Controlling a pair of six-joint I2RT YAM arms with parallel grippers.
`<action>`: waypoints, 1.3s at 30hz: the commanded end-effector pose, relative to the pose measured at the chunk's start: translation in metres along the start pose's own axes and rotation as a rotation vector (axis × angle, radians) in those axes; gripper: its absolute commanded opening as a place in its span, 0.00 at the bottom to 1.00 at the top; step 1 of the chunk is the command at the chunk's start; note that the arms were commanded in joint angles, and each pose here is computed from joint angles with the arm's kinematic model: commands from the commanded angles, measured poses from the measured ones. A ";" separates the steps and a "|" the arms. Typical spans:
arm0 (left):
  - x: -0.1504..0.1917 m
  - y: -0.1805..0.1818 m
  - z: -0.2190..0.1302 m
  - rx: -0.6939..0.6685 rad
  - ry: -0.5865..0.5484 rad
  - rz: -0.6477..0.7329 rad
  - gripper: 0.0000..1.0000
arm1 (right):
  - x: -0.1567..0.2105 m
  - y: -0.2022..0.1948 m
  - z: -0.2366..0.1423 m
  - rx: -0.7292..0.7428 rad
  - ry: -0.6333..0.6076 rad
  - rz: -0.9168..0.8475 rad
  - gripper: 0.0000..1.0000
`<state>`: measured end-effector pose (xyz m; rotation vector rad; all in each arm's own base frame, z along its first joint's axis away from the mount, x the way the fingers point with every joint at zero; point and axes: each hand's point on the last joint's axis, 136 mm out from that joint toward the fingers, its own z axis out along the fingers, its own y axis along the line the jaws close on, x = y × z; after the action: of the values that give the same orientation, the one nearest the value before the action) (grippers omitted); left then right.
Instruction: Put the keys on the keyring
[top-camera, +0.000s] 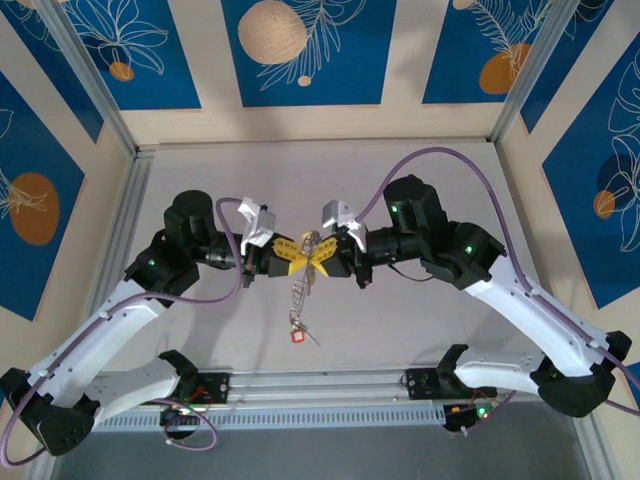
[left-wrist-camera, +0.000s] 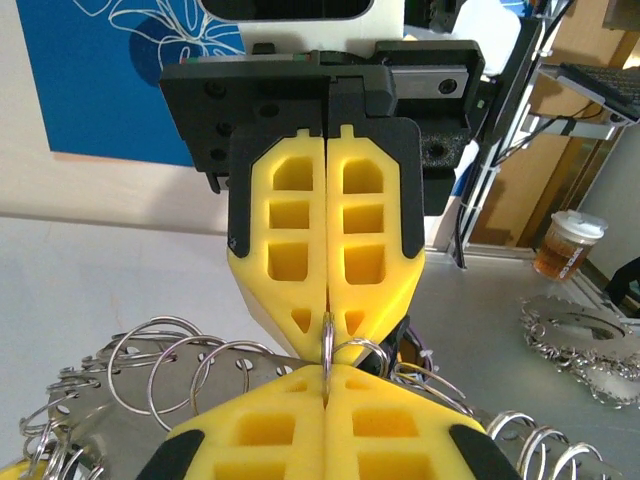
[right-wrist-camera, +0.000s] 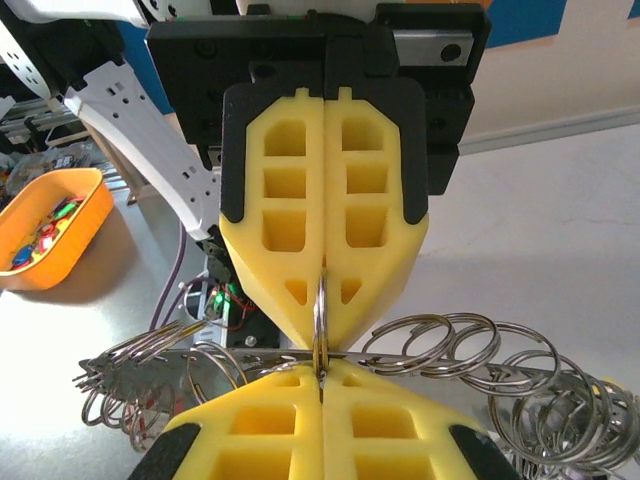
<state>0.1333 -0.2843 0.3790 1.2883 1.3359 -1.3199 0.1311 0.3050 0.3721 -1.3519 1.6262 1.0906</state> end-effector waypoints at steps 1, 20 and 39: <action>-0.020 -0.010 -0.003 0.037 -0.062 0.063 0.00 | -0.020 -0.003 -0.004 0.029 -0.088 -0.034 0.04; -0.020 -0.013 -0.009 0.015 -0.036 0.079 0.00 | -0.032 -0.014 -0.035 0.217 -0.064 -0.096 0.22; -0.024 -0.016 -0.009 0.030 -0.040 0.085 0.00 | -0.027 0.009 -0.013 0.004 -0.063 -0.048 0.23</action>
<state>0.1317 -0.2812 0.3766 1.2910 1.3530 -1.3163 0.1355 0.3045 0.3986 -1.3216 1.5565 1.0456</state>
